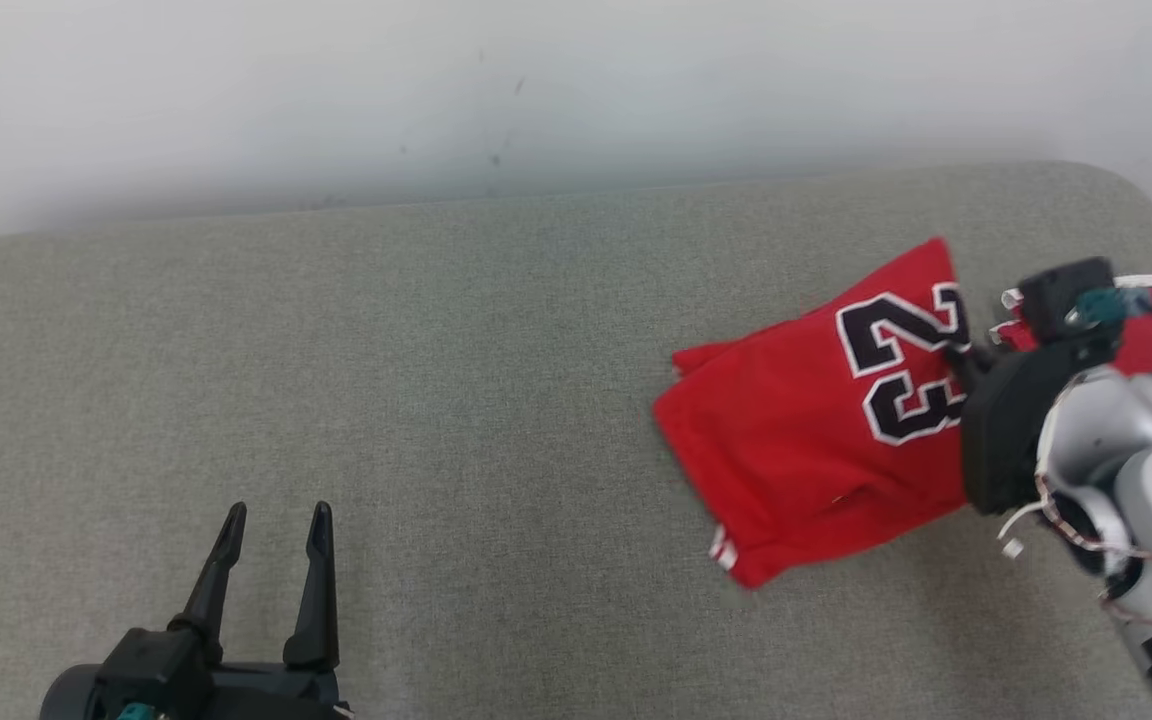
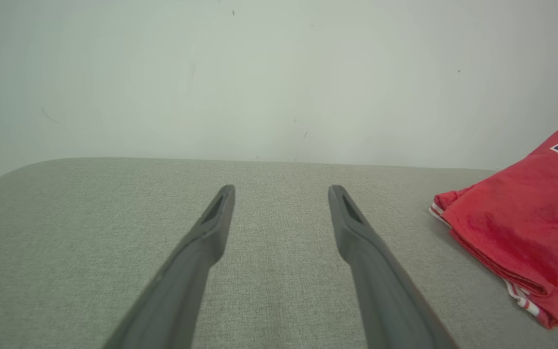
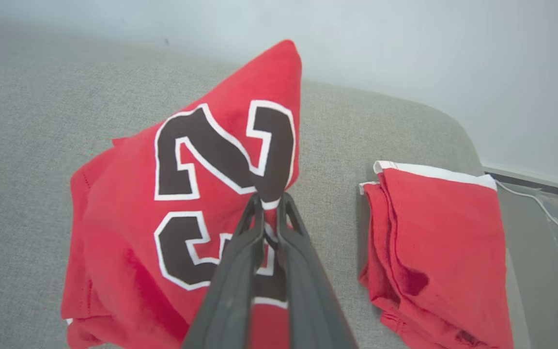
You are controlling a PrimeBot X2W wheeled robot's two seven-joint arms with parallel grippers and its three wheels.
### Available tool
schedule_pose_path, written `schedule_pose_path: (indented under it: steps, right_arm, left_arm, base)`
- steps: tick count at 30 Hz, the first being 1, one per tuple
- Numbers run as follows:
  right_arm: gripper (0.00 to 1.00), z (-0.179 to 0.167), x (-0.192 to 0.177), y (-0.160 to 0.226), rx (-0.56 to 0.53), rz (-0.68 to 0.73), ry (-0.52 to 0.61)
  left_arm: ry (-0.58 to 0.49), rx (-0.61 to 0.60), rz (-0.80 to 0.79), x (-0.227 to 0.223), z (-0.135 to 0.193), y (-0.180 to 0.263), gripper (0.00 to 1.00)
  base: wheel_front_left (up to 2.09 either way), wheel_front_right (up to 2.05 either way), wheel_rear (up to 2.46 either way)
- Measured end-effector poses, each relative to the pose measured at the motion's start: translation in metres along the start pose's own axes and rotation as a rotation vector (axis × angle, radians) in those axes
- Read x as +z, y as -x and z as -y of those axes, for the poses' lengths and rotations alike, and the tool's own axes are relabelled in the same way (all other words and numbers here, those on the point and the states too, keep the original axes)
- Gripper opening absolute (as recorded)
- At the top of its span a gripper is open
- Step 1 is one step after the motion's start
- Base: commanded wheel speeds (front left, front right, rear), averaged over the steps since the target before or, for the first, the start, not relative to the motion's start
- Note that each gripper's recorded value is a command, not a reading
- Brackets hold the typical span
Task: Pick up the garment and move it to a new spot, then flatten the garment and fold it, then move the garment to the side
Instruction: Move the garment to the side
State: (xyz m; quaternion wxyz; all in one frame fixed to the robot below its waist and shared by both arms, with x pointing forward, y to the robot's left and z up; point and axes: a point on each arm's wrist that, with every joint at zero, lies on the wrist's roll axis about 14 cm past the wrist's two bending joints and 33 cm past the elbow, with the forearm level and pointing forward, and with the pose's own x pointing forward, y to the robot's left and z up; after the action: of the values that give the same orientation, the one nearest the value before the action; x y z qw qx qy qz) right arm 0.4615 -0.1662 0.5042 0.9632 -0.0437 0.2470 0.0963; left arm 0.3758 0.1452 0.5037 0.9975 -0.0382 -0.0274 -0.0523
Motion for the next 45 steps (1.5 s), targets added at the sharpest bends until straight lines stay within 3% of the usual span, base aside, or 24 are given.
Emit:
schedule_pose_path:
  steps: [7,28,45]
  right_arm:
    - [0.0,0.039,0.01,0.01,-0.086,-0.034,0.016]
    - [0.0,0.069,0.027,0.02,-0.141,-0.129,0.037]
    - [0.0,0.083,0.049,0.003,-0.165,-0.129,0.085]
  left_arm:
    - [0.002,-0.015,-0.002,-0.001,0.005,0.0,1.0]
    - [-0.012,-0.02,-0.016,-0.005,0.001,0.002,1.0]
    - [-0.012,-0.013,-0.049,-0.015,-0.004,0.0,1.0]
  base:
    - [0.0,0.0,0.0]
    - [0.0,0.0,0.0]
    - [0.0,0.0,0.0]
